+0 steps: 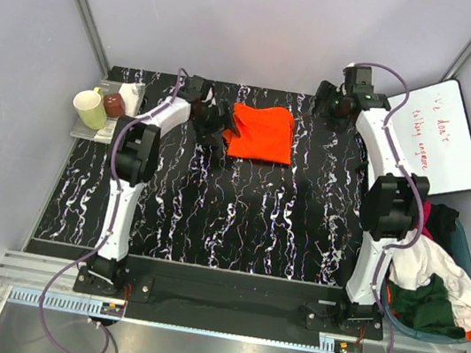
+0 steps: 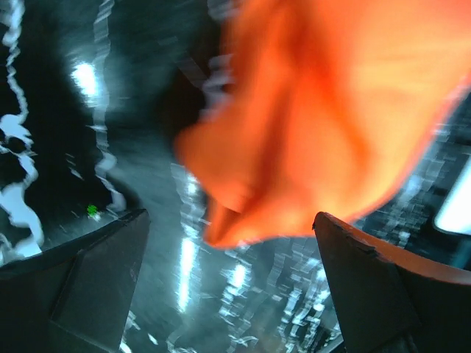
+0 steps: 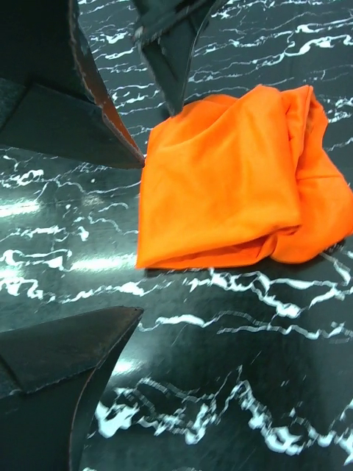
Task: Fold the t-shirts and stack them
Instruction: Fold the tshirt
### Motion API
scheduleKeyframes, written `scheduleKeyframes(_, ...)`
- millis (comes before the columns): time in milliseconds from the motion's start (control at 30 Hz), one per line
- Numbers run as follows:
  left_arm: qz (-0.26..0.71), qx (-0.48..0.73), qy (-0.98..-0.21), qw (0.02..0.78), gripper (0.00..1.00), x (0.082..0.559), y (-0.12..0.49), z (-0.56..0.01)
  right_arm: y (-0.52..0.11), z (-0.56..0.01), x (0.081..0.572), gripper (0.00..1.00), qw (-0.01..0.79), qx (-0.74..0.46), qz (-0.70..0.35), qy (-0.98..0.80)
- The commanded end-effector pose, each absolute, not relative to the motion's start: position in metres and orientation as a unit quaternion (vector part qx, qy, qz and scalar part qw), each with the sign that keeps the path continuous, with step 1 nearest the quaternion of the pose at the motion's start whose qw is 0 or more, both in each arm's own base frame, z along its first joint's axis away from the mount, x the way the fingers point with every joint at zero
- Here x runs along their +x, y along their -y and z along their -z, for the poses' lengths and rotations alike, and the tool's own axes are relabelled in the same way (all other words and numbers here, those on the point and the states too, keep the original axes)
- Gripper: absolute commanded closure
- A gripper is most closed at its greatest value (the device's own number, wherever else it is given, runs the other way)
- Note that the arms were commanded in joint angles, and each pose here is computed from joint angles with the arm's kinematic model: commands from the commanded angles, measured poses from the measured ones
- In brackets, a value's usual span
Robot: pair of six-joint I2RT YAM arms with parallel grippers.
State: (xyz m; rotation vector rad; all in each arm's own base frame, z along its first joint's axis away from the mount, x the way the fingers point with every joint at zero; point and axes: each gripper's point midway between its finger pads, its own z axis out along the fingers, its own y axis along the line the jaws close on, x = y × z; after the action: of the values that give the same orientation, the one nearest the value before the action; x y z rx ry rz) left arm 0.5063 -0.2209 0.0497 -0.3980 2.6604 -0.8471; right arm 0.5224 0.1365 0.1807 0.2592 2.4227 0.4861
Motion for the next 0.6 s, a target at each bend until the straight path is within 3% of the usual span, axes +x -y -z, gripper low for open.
scheduleKeyframes(0,0.286,-0.143,-0.934,0.159,0.01,0.514,0.221,-0.046,-0.112,-0.204,0.512,0.17,0.350,0.106,-0.160,-0.917)
scheduleKeyframes(200,0.301,-0.113,-0.934,0.159,0.02,0.519,0.248,-0.044,-0.100,-0.231,0.508,0.14,0.375,0.118,-0.162,-0.905)
scheduleKeyframes(233,0.303,-0.104,-0.934,0.155,0.05,0.515,0.258,-0.043,-0.099,-0.232,0.507,0.14,0.375,0.119,-0.163,-0.905)
scheduleKeyframes(333,0.313,-0.097,-0.937,0.121,0.33,0.505,0.280,-0.020,-0.095,-0.235,0.503,0.14,0.375,0.124,-0.164,-0.904)
scheduleKeyframes(367,0.317,-0.097,-0.937,0.114,0.65,0.502,0.284,-0.016,-0.094,-0.238,0.501,0.14,0.376,0.124,-0.165,-0.903)
scheduleKeyframes(433,0.309,-0.104,-0.941,0.092,0.95,0.493,0.286,-0.002,-0.091,-0.239,0.497,0.13,0.374,0.126,-0.164,-0.904)
scheduleKeyframes(467,0.302,-0.108,-0.944,0.083,1.00,0.486,0.283,0.006,-0.090,-0.243,0.494,0.13,0.378,0.126,-0.163,-0.903)
scheduleKeyframes(567,0.273,-0.111,-0.952,0.081,1.00,0.473,0.266,0.009,-0.091,-0.245,0.483,0.13,0.375,0.124,-0.166,-0.904)
